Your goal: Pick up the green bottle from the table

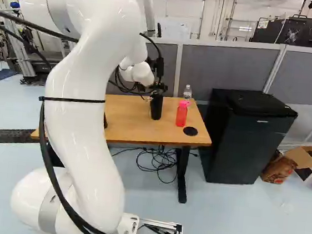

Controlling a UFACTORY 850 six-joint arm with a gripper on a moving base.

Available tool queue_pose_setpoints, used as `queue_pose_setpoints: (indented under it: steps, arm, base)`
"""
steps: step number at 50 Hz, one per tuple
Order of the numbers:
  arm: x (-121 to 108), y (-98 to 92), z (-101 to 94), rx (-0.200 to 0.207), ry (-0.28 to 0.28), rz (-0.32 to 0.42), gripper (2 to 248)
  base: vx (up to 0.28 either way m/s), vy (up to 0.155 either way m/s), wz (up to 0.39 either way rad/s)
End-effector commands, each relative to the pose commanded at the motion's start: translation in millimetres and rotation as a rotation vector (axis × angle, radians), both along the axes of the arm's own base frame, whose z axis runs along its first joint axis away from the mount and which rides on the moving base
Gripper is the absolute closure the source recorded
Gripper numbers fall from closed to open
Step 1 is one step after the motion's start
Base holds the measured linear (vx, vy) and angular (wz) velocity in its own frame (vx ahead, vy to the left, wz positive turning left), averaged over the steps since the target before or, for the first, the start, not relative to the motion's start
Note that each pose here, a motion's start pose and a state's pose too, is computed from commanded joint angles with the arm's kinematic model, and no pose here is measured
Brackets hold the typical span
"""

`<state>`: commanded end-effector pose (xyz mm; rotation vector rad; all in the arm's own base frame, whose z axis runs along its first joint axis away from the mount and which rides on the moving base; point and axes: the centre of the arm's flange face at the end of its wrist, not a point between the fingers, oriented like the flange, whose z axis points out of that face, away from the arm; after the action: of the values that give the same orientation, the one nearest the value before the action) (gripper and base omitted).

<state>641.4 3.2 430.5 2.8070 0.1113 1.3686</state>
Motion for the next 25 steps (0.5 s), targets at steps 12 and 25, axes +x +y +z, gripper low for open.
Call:
queue_pose_setpoints:
  steps: [12, 25]
  arm:
    - [22.1, 6.0, -3.6, -0.002, -0.002, 0.01, 3]
    - [31.4, 10.9, -4.8, -0.002, -0.009, 0.017, 3]
  base:
    - [0.0, 0.0, 0.0]
    - [0.0, 0.0, 0.0]
